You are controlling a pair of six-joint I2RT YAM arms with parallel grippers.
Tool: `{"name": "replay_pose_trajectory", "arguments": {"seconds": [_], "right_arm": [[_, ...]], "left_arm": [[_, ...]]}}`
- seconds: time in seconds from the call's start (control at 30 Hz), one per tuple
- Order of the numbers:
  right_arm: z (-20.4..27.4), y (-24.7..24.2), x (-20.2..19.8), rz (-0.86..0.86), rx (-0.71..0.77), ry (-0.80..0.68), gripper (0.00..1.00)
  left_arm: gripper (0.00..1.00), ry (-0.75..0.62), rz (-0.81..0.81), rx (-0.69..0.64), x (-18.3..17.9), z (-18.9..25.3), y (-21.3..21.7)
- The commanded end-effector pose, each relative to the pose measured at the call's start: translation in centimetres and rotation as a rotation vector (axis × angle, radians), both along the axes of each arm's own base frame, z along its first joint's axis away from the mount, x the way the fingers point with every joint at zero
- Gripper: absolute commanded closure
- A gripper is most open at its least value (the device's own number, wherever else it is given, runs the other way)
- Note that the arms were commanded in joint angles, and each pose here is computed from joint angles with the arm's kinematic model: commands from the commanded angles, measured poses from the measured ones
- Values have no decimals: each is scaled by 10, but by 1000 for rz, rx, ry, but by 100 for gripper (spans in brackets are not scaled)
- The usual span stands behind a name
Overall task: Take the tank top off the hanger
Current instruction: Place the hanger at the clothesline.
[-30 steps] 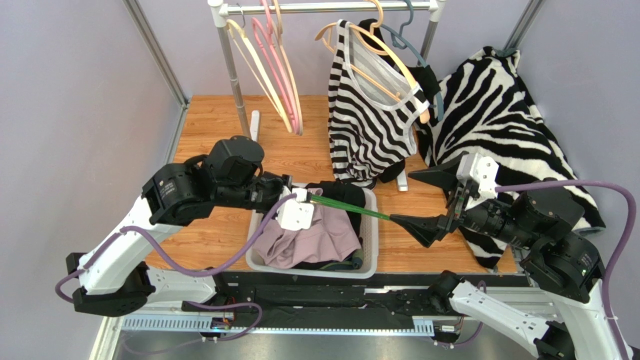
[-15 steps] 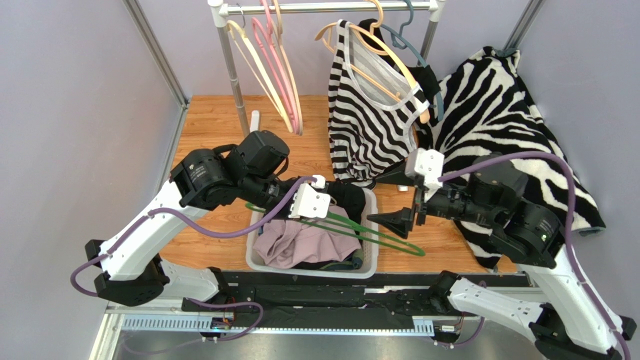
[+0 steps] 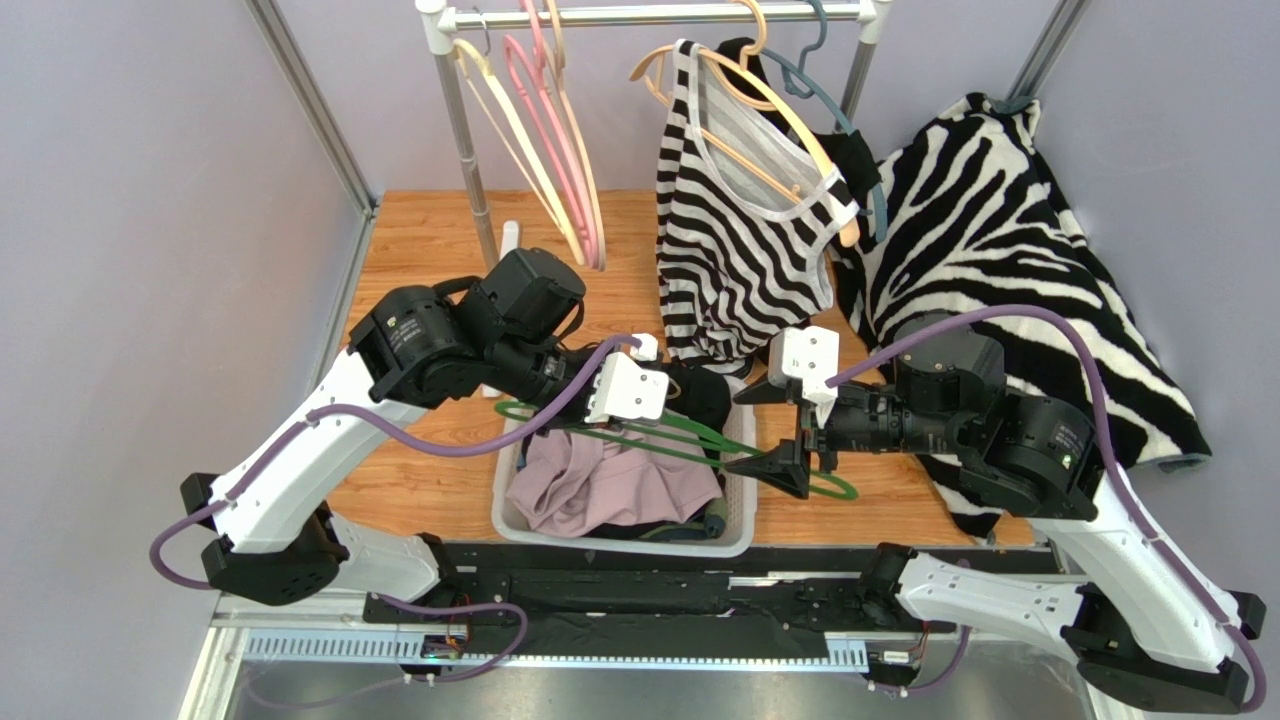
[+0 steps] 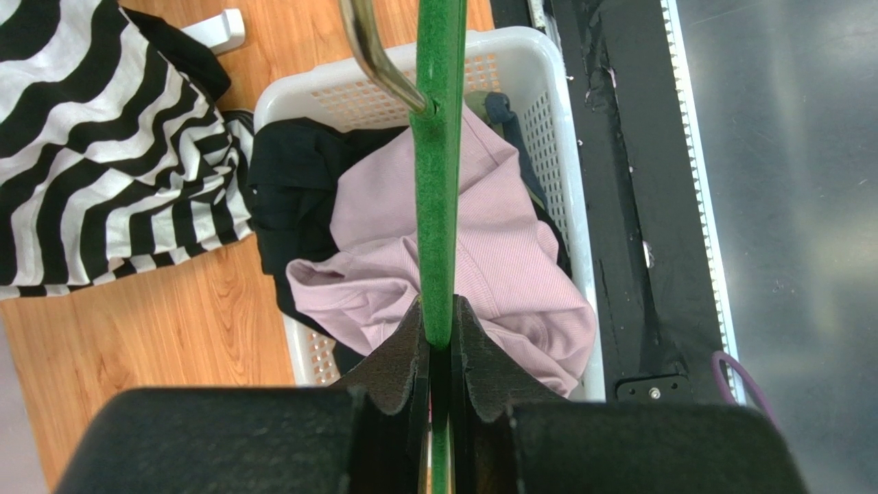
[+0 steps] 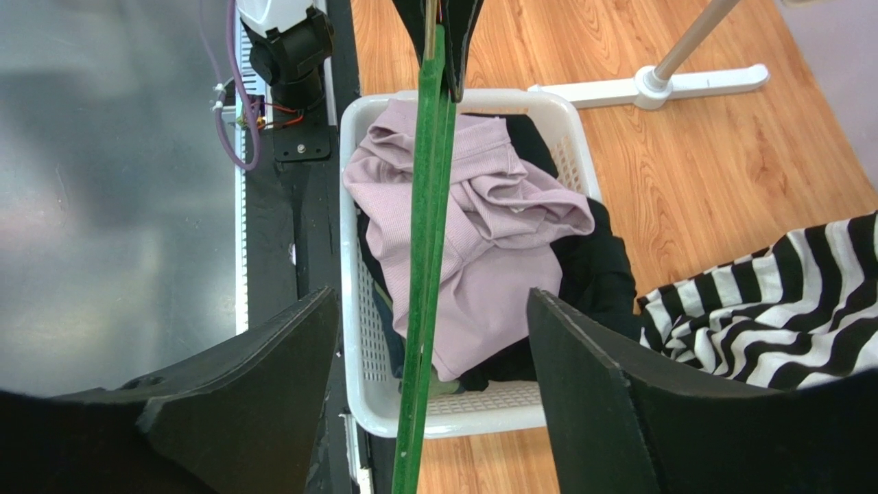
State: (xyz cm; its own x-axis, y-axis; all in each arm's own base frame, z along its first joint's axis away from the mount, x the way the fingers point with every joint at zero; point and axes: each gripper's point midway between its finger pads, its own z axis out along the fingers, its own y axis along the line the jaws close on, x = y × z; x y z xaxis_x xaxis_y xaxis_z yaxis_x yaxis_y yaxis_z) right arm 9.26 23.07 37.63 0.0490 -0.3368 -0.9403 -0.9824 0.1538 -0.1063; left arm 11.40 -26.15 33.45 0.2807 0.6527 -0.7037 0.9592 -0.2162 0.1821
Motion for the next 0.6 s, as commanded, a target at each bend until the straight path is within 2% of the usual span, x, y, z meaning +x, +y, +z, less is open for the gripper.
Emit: {"name": "replay_pose_trajectory", "arguments": {"seconds": [0.0, 0.33, 0.43, 0.47, 0.53, 0.57], "right_arm": [[-7, -3, 1, -27, -28, 30, 29], [-21, 1, 8, -60, -74, 65, 35], [-21, 1, 9, -61, -72, 64, 45], [-20, 1, 10, -64, -70, 61, 55], [-17, 1, 9, -64, -65, 56, 66], [-15, 0, 9, -66, -63, 51, 79]], "left_arm": [[100, 3, -17, -33, -5, 13, 0], [100, -8, -16, -62, -7, 24, 1], [100, -5, -21, -61, -8, 22, 2], [100, -2, -20, -58, -8, 21, 2], [100, -5, -18, -58, -9, 21, 3], [100, -5, -17, -59, -9, 20, 4]]}}
